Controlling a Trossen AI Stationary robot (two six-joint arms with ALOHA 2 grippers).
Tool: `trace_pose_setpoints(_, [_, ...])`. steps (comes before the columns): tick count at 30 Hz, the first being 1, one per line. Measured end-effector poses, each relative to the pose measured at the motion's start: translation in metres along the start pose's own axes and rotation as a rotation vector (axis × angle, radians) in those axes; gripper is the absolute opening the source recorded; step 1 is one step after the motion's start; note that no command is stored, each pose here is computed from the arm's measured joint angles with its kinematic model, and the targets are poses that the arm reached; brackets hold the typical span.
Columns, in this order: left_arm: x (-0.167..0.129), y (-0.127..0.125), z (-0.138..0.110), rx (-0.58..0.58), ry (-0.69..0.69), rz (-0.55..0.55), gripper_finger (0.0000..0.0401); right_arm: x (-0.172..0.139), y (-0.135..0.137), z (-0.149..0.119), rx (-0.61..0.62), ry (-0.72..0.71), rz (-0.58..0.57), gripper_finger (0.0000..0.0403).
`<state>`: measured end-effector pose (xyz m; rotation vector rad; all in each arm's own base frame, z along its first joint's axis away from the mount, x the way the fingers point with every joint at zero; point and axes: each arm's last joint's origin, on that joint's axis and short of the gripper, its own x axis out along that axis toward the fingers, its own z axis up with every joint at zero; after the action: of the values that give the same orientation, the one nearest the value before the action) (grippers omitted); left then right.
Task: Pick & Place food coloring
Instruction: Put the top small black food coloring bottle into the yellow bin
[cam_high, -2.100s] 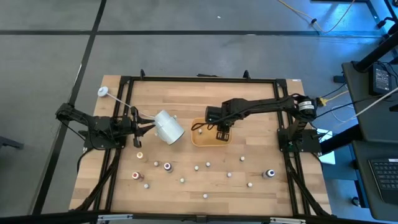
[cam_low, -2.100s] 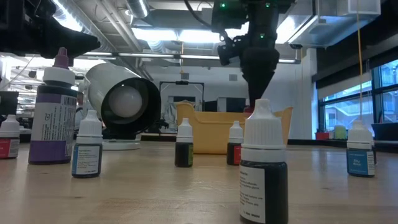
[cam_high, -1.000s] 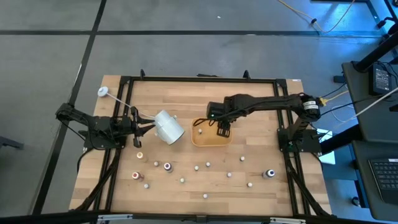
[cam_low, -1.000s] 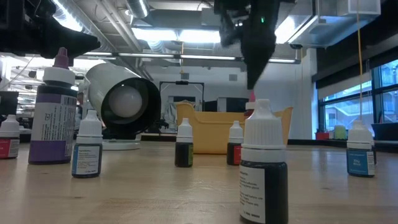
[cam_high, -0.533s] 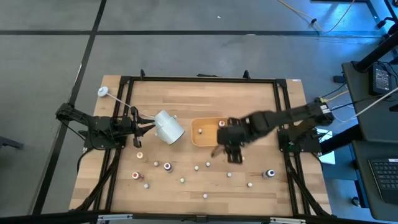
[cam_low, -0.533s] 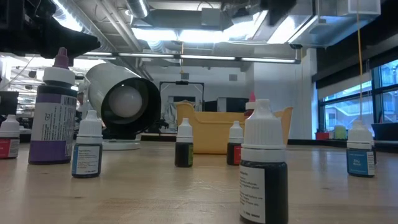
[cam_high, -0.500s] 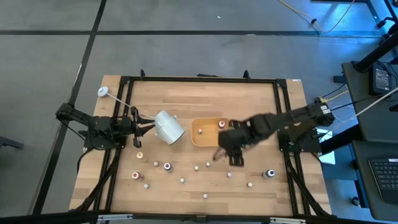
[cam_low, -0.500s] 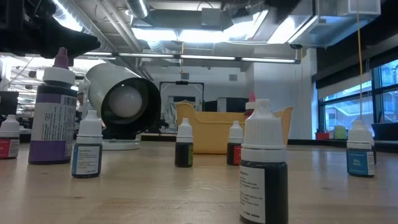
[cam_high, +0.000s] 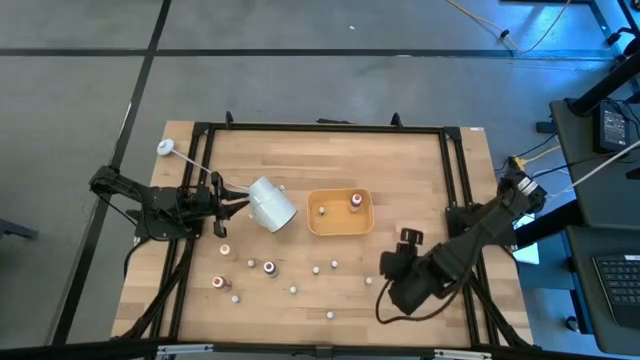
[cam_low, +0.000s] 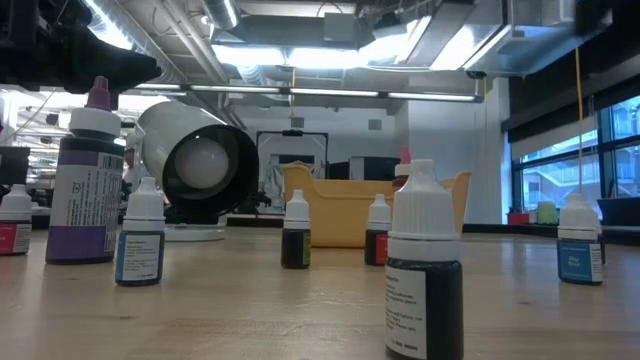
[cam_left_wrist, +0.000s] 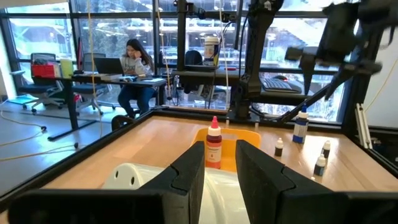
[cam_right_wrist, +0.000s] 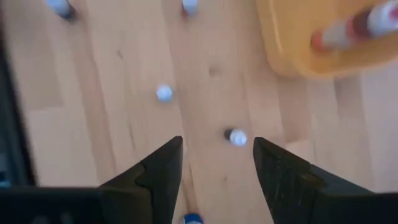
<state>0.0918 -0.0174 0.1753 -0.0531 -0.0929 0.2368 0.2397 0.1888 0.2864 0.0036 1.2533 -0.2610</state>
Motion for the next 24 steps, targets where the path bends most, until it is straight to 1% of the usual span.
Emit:
trace_pose_setpoints(2, [0.000, 0.000, 0.000, 0.000, 0.000, 0.000, 0.0088, 0.014, -0.001, -0.010, 0.005, 0.032, -0.048, 0.0206])
trace_pose_setpoints(6, [0.000, 0.000, 0.000, 0.000, 0.000, 0.000, 0.0088, 0.043, -0.006, -0.027, -0.023, 0.092, -0.124, 0.0217])
trace_pose_setpoints(8, [0.000, 0.000, 0.000, 0.000, 0.000, 0.000, 0.0088, 0.054, -0.009, -0.033, -0.014, 0.110, -0.148, 0.0219])
trace_pose_setpoints(12, [0.000, 0.000, 0.000, 0.000, 0.000, 0.001, 0.0088, 0.075, -0.015, -0.040, -0.004, 0.174, -0.129, 0.0223])
trace_pose_setpoints(17, [0.000, 0.000, 0.000, 0.000, 0.000, 0.008, 0.0088, 0.095, -0.017, -0.040, 0.031, 0.158, -0.078, 0.0238])
trace_pose_setpoints(24, [0.000, 0.000, 0.000, 0.000, 0.000, 0.009, 0.0088, 0.112, -0.027, -0.041, 0.032, 0.104, -0.137, 0.0251])
